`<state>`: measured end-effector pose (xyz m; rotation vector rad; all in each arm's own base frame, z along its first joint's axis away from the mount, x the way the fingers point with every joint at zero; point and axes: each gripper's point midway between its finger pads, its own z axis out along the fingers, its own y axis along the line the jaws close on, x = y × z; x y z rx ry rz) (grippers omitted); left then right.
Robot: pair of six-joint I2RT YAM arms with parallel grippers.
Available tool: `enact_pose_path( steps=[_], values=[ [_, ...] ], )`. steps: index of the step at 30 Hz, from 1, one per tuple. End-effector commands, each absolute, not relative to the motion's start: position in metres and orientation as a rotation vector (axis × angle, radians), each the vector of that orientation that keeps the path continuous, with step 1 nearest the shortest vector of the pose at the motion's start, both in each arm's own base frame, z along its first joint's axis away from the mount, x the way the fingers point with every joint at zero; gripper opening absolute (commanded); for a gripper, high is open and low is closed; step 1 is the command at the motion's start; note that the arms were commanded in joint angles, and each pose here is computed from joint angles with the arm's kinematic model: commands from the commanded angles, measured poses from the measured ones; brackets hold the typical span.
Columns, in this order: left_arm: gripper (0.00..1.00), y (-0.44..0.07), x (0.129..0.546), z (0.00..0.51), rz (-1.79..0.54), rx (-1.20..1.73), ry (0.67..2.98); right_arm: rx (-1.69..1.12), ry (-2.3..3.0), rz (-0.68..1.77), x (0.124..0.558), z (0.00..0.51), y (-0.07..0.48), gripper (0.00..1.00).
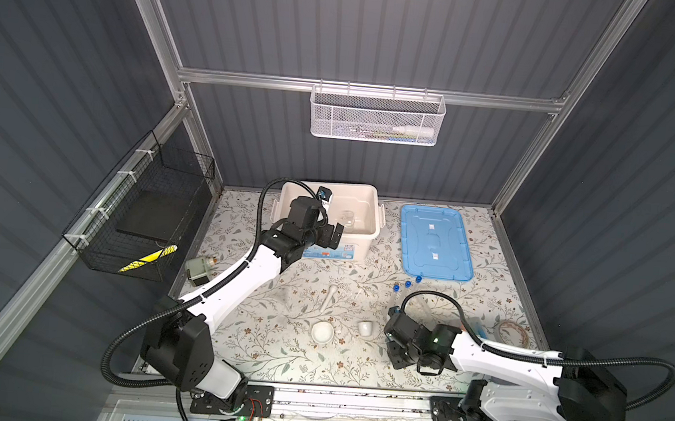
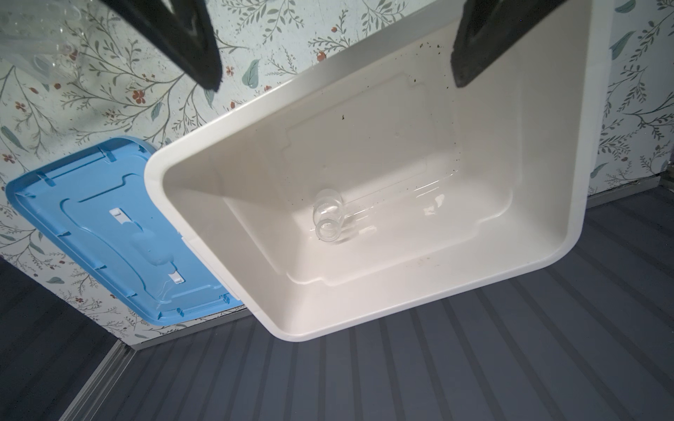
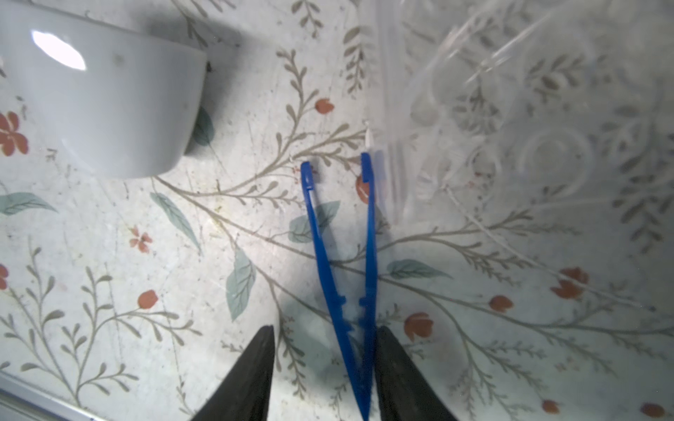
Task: Organize the chemistry lab equipment
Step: 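Lower the right gripper onto the blue tweezers and close on them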
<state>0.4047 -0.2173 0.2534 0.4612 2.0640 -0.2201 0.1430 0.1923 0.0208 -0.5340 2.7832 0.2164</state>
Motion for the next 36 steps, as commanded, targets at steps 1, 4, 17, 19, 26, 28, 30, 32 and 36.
enact_pose_path(
  steps=[1,4,17,19,26,28,30,32,36],
  values=[
    [1.00,-0.213,0.401,0.263,-0.226,0.436,2.043,-0.568,2.778,0.222,0.148,0.023,0.201,0.42],
    [1.00,-0.213,0.400,0.264,-0.225,0.439,2.039,-0.594,2.788,0.224,0.148,0.020,0.207,0.37],
    [1.00,-0.204,0.396,0.263,-0.188,0.430,2.041,-0.629,2.786,0.219,0.158,0.021,0.222,0.17],
    [1.00,-0.204,0.396,0.264,-0.189,0.426,2.040,-0.626,2.788,0.219,0.158,0.021,0.223,0.14],
    [1.00,-0.202,0.397,0.271,-0.183,0.411,2.024,-0.541,2.744,0.284,0.164,0.040,0.226,0.12],
    [1.00,-0.201,0.398,0.274,-0.176,0.403,2.016,-0.529,2.721,0.293,0.167,0.051,0.226,0.12],
    [1.00,-0.200,0.399,0.275,-0.174,0.398,2.011,-0.524,2.700,0.295,0.170,0.061,0.226,0.12],
    [1.00,-0.200,0.399,0.276,-0.175,0.392,2.009,-0.514,2.677,0.301,0.172,0.071,0.225,0.13],
    [1.00,-0.198,0.401,0.279,-0.170,0.367,2.007,-0.504,2.638,0.317,0.176,0.090,0.225,0.13]
  ],
)
